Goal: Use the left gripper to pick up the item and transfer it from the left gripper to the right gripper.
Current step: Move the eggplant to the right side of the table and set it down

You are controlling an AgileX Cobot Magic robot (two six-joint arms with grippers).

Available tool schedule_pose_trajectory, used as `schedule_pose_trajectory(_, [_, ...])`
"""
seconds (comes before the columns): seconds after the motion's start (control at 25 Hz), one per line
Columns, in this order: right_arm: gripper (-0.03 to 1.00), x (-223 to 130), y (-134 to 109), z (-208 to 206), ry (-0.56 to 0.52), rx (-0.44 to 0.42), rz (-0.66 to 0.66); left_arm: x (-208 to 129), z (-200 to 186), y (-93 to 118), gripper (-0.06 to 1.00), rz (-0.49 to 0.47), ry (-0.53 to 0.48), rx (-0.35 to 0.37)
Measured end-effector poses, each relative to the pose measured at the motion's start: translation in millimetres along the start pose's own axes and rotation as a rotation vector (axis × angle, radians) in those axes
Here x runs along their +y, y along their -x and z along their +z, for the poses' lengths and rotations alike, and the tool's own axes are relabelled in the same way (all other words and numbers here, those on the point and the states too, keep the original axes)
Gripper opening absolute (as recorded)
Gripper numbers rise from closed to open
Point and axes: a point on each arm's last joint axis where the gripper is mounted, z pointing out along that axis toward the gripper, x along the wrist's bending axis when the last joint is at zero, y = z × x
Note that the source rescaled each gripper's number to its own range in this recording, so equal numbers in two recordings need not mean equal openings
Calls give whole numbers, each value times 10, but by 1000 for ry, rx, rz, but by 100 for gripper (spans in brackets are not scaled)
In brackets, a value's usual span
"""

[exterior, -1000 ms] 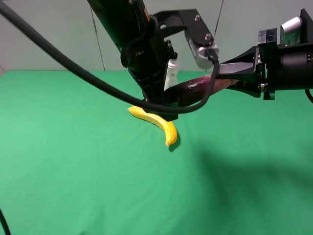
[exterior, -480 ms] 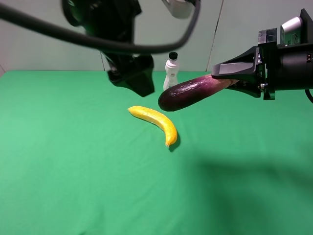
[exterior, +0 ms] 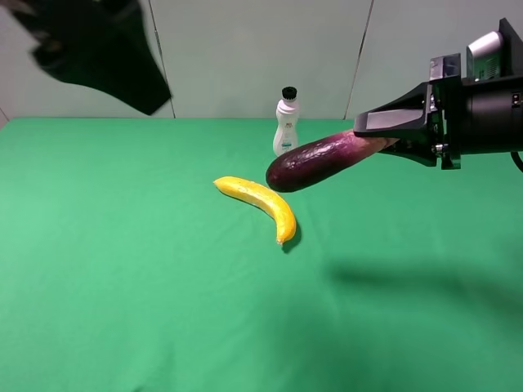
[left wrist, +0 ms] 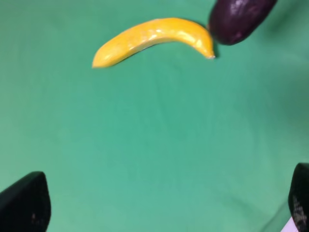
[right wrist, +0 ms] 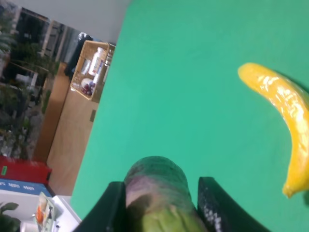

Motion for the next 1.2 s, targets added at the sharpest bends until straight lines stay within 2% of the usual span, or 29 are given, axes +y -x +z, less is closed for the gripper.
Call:
schedule_pose_trajectory(0.2, [2, -14, 9, 0, -15, -10, -1, -470, -210, -31, 98, -120, 29, 65])
schedule_pose_trajectory(0.44, [2, -17, 11, 0, -19, -12, -5, -1096, -397, 4, 98, -223, 93, 77])
schedule_pose_trajectory(0.84, [2, -37, 24, 0, -41, -26, -18, -2023, -321, 122, 98, -271, 174, 70])
schedule_pose_trajectory(1.2, [2, -39, 32, -1, -43, -35, -11, -2543, -104, 255, 98, -289, 270, 16])
